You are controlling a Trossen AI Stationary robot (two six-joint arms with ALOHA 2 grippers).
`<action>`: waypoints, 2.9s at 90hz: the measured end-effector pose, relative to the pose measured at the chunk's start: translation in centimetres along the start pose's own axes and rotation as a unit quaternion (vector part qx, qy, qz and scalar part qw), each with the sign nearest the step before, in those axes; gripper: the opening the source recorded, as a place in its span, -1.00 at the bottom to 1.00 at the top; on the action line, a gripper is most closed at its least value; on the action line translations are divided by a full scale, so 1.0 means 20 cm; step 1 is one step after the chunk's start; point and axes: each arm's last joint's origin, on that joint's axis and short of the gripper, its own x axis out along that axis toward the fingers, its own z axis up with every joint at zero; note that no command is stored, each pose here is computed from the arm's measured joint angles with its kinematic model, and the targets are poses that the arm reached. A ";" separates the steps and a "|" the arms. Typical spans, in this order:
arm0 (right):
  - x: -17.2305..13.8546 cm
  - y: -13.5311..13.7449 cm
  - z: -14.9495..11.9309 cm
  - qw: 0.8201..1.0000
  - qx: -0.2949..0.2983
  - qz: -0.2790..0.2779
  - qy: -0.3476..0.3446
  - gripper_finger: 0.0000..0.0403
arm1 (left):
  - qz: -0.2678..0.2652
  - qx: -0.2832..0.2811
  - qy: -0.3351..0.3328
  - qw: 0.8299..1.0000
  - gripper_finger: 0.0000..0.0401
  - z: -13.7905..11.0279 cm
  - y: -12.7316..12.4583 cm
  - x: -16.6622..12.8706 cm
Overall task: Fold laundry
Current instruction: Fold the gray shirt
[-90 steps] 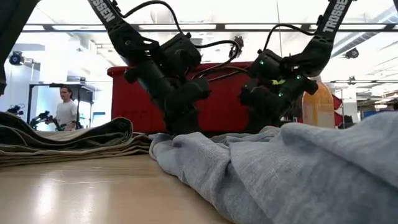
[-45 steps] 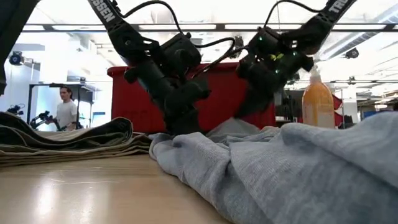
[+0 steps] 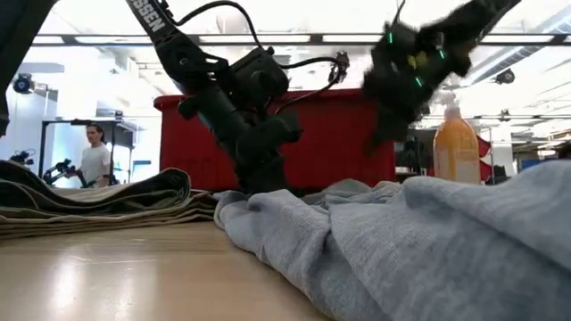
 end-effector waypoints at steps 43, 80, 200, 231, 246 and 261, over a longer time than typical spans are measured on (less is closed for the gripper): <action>0.19 -0.01 -0.22 0.997 0.057 0.048 0.022 -0.29 | 0.002 0.001 -0.004 1.000 -1.00 0.00 0.00 0.00; 0.25 -0.01 -0.27 0.993 0.077 0.064 0.054 -0.97 | 0.003 -0.001 -0.004 1.000 -1.00 0.00 0.00 0.00; -0.24 0.09 -0.35 0.977 0.189 -0.099 0.023 -0.88 | 0.005 -0.002 -0.012 1.000 -1.00 0.01 0.01 0.00; -0.24 0.11 -0.42 0.967 0.216 -0.125 0.061 -0.41 | 0.006 0.002 -0.008 1.000 -1.00 0.00 0.02 0.00; -0.17 0.11 -0.49 0.965 0.244 -0.088 0.037 -0.50 | 0.007 0.011 0.001 1.000 -1.00 -0.01 0.02 0.00; -0.13 0.15 -0.56 0.959 0.269 -0.074 0.045 -0.67 | 0.012 0.015 0.032 0.999 -1.00 -0.03 0.02 -0.02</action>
